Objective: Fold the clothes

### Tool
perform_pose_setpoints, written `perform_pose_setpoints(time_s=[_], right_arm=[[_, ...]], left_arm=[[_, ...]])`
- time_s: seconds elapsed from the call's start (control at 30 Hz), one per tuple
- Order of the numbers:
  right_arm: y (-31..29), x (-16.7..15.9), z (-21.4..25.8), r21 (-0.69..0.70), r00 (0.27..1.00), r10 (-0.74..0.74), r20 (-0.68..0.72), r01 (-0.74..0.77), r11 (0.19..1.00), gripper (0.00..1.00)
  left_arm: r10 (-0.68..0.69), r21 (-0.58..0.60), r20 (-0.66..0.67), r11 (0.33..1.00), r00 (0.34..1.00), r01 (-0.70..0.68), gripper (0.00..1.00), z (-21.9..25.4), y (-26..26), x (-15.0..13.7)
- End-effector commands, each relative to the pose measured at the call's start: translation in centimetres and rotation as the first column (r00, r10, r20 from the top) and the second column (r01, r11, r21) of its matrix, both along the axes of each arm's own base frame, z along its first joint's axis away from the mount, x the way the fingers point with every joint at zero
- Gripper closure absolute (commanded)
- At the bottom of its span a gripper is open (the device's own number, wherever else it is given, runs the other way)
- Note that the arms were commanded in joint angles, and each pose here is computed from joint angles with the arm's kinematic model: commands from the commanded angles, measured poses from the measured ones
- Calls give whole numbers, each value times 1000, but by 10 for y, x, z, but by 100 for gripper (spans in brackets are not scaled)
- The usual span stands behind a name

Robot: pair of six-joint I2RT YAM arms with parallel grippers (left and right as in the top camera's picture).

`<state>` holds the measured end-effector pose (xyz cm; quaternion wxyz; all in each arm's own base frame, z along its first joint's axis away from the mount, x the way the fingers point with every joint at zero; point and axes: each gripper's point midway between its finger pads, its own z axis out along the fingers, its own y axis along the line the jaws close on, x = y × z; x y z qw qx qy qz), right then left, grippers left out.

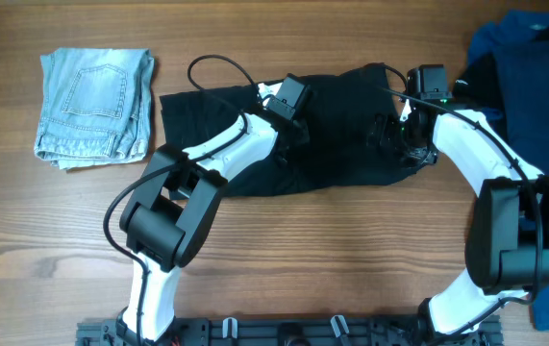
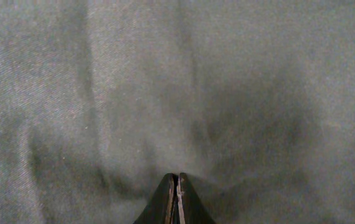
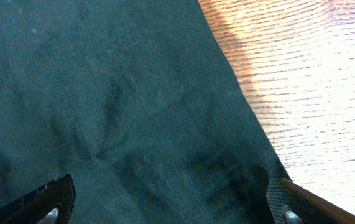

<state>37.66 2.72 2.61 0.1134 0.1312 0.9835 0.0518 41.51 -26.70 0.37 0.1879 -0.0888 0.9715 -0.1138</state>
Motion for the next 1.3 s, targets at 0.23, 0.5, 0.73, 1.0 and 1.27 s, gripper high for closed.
perform_pose_setpoints(time_s=[0.23,0.5,0.73,1.0,1.27], right_arm=[[-1,-3,-9,-10,1000,-2,-22,2,1000,1],[2,0,-8,9,1000,2,-11,-2,1000,1],[2,0,-8,9,1000,3,-9,-3,1000,0],[2,1,-8,10,1000,3,-7,-3,1000,1],[3,2,-8,11,1000,3,-1,-3,1000,1]], left_arm=[[47,1,308,999,950,-50,96,88,21,76],[34,68,215,996,976,-50,96,10,22,76],[6,51,323,998,946,-24,96,47,15,101],[53,49,347,996,936,-74,96,61,35,119],[45,106,252,992,967,-74,96,-2,40,111]])
